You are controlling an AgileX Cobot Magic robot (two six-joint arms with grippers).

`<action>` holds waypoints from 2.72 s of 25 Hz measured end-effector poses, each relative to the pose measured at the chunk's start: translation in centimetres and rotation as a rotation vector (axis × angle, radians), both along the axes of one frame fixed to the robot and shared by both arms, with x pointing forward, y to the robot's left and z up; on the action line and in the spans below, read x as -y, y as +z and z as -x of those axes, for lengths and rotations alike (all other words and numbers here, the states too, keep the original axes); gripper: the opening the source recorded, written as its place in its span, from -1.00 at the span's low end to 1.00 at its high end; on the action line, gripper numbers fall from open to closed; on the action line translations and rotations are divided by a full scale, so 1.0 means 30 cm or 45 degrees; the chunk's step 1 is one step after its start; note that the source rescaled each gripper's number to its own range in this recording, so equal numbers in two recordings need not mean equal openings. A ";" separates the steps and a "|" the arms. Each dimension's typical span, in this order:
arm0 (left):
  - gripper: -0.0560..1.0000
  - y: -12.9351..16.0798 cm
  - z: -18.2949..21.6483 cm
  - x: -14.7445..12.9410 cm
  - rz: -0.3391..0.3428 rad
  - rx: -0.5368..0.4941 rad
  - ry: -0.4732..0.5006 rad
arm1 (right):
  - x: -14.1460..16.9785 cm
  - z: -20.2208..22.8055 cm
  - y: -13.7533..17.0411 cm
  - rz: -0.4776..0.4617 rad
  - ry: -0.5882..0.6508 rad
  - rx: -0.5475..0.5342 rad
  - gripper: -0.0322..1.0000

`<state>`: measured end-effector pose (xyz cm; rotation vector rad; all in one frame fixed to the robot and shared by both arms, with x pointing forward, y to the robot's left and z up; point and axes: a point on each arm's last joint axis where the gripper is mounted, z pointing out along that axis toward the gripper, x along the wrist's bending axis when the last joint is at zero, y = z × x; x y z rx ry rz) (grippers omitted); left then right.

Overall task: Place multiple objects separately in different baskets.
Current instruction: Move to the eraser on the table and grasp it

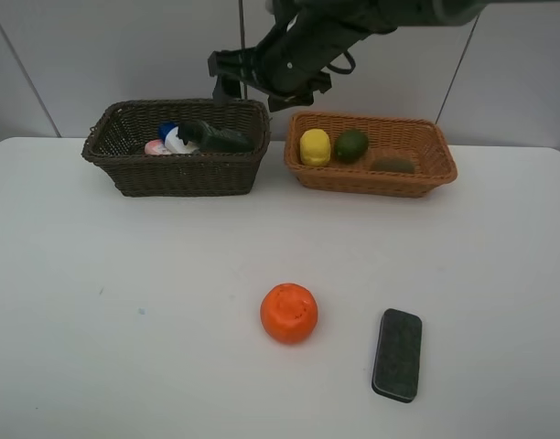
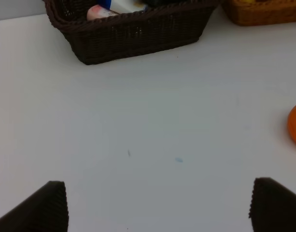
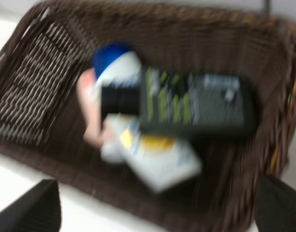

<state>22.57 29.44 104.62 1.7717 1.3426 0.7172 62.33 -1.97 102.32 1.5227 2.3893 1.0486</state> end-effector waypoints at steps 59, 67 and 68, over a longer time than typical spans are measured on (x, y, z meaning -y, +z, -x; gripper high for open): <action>0.96 0.000 0.000 0.000 0.001 0.000 -0.001 | 0.443 0.575 -0.416 0.533 -0.479 -0.864 0.83; 0.96 0.000 0.000 0.000 0.001 0.000 -0.001 | 0.468 0.554 -0.485 0.557 -0.543 -0.947 0.83; 0.96 0.000 0.000 0.000 0.001 0.000 -0.001 | 0.469 0.554 -0.490 0.562 -0.543 -0.951 0.83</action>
